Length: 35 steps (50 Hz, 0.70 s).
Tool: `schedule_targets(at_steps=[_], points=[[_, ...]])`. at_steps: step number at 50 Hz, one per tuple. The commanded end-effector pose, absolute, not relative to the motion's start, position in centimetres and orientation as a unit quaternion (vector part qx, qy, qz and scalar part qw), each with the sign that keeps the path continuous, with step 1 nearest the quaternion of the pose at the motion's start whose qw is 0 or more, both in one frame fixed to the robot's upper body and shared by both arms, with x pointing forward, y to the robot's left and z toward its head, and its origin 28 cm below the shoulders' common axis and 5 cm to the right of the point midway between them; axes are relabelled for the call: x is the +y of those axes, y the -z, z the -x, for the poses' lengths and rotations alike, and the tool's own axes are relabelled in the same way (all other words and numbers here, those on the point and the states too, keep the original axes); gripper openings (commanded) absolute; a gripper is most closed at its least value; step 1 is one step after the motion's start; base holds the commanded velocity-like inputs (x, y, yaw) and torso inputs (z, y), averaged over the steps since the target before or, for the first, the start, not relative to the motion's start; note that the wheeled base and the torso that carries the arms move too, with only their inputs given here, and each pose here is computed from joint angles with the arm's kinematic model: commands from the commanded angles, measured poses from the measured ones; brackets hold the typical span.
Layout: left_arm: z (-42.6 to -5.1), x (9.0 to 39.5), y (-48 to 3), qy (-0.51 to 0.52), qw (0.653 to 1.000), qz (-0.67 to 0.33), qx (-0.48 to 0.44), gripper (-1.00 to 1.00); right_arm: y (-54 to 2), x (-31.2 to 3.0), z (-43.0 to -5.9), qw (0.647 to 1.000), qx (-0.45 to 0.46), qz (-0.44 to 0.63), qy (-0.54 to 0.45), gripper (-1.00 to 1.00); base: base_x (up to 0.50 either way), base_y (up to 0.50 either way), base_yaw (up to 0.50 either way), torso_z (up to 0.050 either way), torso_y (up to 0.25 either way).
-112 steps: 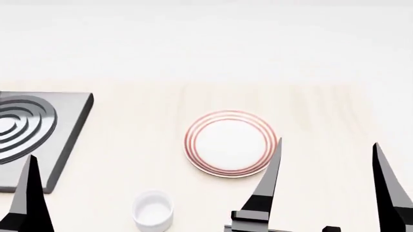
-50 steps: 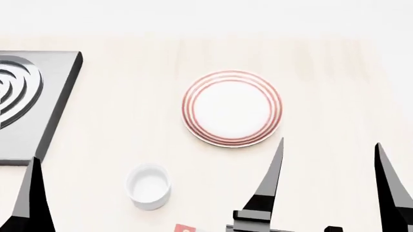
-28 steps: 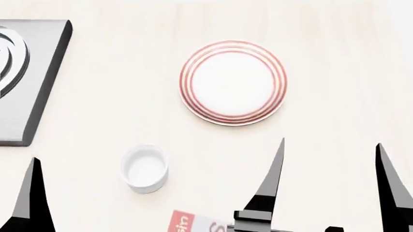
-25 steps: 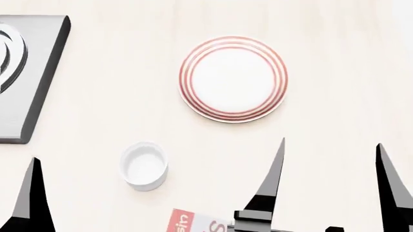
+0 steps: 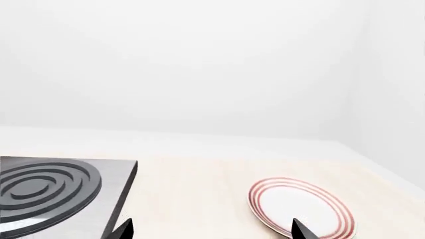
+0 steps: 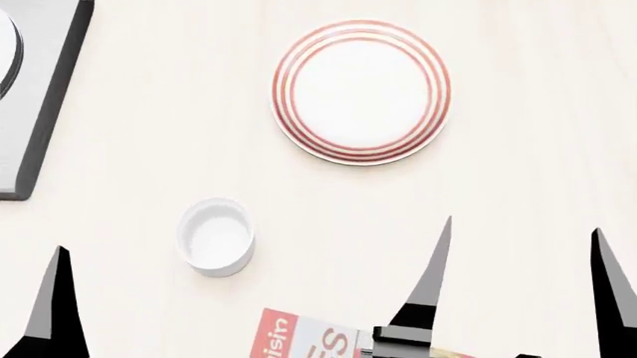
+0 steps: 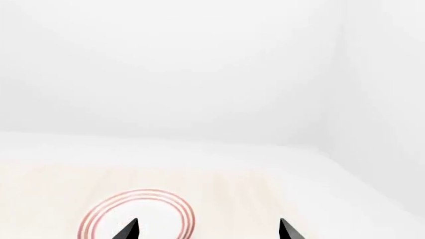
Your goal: Pick the akita bowl on the cookies box and place it on the plate.
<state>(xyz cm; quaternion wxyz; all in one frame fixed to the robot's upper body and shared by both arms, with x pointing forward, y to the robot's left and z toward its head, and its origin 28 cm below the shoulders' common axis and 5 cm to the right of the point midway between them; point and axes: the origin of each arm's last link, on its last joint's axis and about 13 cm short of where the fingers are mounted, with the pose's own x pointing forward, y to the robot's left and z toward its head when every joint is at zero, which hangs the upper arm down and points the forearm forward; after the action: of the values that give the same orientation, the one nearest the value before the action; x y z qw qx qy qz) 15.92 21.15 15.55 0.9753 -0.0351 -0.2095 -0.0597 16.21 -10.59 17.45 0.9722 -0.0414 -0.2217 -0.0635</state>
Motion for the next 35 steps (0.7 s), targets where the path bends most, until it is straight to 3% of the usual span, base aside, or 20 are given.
schedule_targets(at_steps=[1,13,35], points=[[-16.2,21.4,-15.5,0.061,0.977,0.041,-0.202,1.0,-17.2,-11.5,-15.0,0.981,-0.184,0.0,0.059,1.0,0.0,0.0,0.0,0.0,0.0],[-16.4,21.4,-15.1,0.061,0.978,0.041,-0.196,1.0,-18.4,-12.0,-12.4,0.993,-0.119,-0.005,0.003,1.0,0.0,0.0,0.0,0.0,0.0],[-16.4,21.4,-15.1,0.062,0.978,0.044,-0.195,1.0,-18.5,-11.6,-11.1,0.998,-0.063,-0.017,-0.022,1.0,0.0,0.0,0.0,0.0,0.0]])
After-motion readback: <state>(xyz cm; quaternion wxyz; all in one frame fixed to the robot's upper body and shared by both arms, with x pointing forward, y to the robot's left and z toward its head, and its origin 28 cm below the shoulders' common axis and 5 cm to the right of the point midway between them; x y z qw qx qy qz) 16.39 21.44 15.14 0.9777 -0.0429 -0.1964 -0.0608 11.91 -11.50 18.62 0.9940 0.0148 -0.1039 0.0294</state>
